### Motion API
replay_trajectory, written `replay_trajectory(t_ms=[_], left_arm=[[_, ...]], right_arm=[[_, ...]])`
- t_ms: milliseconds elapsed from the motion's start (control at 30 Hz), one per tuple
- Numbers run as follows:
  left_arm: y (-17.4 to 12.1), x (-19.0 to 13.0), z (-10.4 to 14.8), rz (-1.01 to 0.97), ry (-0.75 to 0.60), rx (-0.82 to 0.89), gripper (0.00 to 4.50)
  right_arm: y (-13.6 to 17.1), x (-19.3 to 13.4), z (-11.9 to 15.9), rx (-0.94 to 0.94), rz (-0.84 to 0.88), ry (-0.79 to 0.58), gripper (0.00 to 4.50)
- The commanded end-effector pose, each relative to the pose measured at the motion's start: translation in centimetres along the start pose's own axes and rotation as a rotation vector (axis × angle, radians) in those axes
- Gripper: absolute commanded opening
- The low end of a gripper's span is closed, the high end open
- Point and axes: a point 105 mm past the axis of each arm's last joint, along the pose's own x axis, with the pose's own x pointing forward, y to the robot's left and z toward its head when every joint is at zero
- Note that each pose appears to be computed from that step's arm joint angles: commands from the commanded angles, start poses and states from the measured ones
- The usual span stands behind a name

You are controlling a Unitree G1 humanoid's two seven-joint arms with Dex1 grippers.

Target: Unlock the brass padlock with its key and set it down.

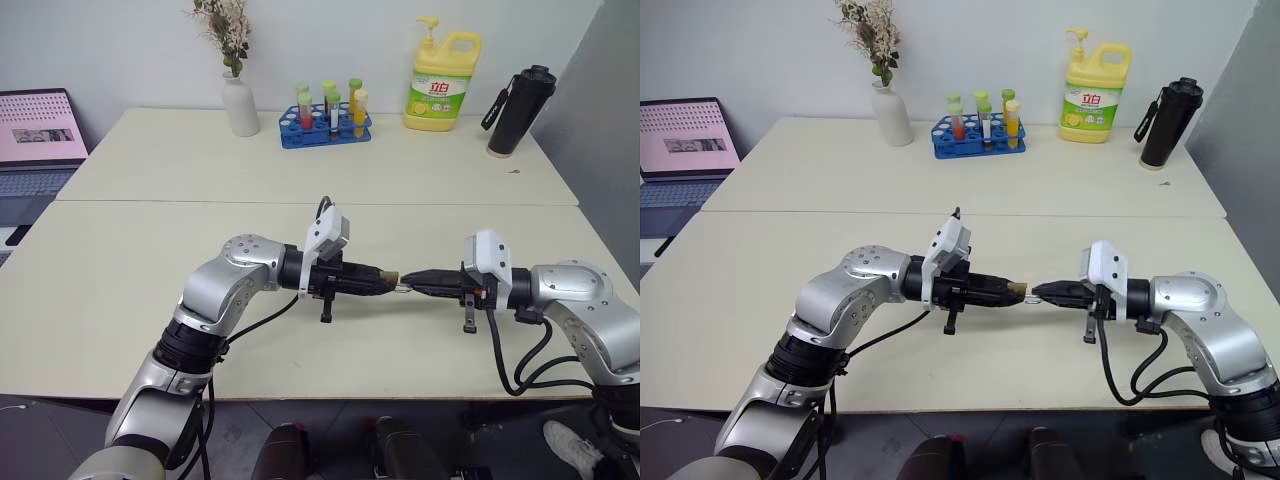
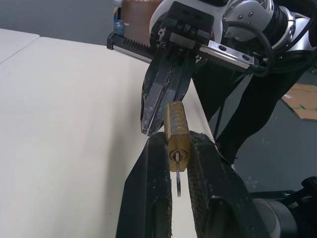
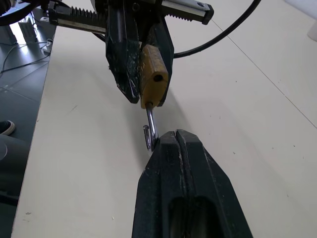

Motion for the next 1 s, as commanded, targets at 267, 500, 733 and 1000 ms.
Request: replay_trajectory(t_ms=[267, 500, 733, 1000], left_arm=[[-0.2, -0.7, 0.6, 0.011, -0.051, -0.12, 0.15], [0.9, -0.7, -2.0, 0.138, -0.011, -0.282, 0.15], [2.1, 0.1, -5.0, 0.259, -0.01, -0.45, 0.15], [2.9, 1.0, -6.7, 0.31, -0.007, -0.533, 0.15]], right_arm=[[0.6, -0.1, -0.1, -0.043, -0.005, 0.008, 0.0], [1.9, -0.9, -1.1, -0.002, -0.004, 0.05, 0.0], [2.6, 0.0, -1.0, 0.004, -0.091, 0.039, 1.21], [2.1, 0.1, -2.1, 0.002, -0.147, 0.097, 4.15]])
